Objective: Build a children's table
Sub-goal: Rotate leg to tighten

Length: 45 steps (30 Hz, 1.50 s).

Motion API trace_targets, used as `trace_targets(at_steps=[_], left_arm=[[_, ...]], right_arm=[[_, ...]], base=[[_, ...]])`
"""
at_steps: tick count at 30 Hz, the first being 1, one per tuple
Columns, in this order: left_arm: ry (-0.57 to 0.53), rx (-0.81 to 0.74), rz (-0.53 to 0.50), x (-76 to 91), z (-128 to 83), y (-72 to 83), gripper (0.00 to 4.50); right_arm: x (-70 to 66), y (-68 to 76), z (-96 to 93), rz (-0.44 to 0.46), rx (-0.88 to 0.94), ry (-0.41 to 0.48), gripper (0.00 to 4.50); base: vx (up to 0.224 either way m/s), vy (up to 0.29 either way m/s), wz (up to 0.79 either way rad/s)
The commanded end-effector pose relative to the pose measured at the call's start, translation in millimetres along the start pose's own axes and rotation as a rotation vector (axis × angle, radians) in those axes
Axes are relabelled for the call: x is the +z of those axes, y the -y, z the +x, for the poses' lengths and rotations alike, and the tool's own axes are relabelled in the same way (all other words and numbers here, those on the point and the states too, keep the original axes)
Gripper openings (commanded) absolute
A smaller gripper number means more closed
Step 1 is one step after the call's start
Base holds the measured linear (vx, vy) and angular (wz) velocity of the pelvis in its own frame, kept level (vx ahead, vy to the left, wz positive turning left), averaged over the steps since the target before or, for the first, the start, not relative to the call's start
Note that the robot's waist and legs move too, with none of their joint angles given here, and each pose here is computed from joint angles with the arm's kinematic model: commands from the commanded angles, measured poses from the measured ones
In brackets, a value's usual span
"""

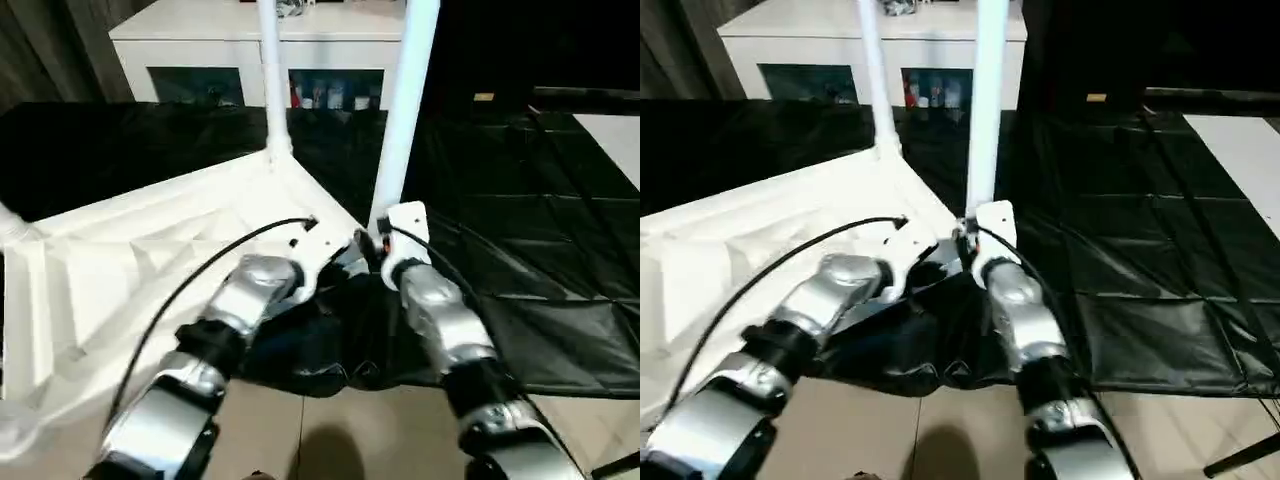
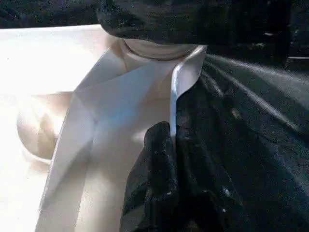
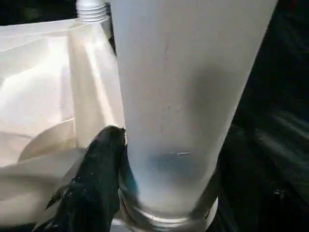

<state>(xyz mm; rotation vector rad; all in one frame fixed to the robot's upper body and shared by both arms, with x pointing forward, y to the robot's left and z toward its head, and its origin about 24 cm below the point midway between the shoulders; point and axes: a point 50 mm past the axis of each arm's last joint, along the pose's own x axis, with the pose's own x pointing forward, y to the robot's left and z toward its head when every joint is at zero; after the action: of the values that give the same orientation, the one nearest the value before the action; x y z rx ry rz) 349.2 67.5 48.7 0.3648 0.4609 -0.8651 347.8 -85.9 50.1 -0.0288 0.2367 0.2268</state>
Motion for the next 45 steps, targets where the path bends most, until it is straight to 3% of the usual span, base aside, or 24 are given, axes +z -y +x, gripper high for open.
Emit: trace_targets(at_steps=[1,3,9,10,12,17,21,28,38,45], left_arm=[[-0.025,0.141,-0.028,-4.5,-5,-15.3,0.00],[-0.030,0.108,-0.024,-5.6,-8,-16.6,0.00],[-0.045,0.025,-0.010,-11.1,-15,-17.9,0.00],[-0.045,0.025,-0.010,-11.1,-15,-17.9,0.00],[-0.073,-0.106,0.043,-20.4,-25,-13.4,0.00],[-0.086,-0.231,0.107,-27.8,-36,-8.2,0.00],[-0.090,-0.485,0.242,-35.1,-66,0.8,0.00],[-0.111,-0.510,0.299,-33.7,-76,-4.9,0.00],[-0.112,-0.523,0.319,-32.2,-77,-5.8,0.00],[-0.114,-0.519,0.319,-32.9,-77,-6.8,0.00]], right_arm=[[-10.2,-16.8,-0.5,0.082,0.075,-0.038,3.10],[4.1,-14.3,0.3,0.072,0.128,0.032,3.26],[20.0,-2.8,-4.3,-0.033,0.270,0.092,3.50],[20.0,-2.8,-4.3,-0.033,0.270,0.092,3.50],[19.9,10.7,-17.1,-0.136,0.470,0.092,3.50],[13.7,20.5,-32.1,-0.234,0.643,0.063,3.50],[1.2,37.9,-62.4,-0.396,0.923,-0.035,3.50],[3.5,38.4,-64.3,-0.449,0.968,-0.036,3.50],[1.3,34.1,-67.0,-0.448,1.055,-0.047,3.50],[-1.9,26.9,-64.7,-0.429,1.087,-0.046,2.83]], base=[[0.000,0.000,0.00],[0.000,0.000,0.00],[0.000,0.000,0.00],[0.000,0.000,0.00],[0.000,0.000,0.00],[0.000,0.000,0.00],[0.000,0.000,0.00],[0.000,0.000,0.00],[0.000,0.000,0.00],[0.000,0.000,0.00]])
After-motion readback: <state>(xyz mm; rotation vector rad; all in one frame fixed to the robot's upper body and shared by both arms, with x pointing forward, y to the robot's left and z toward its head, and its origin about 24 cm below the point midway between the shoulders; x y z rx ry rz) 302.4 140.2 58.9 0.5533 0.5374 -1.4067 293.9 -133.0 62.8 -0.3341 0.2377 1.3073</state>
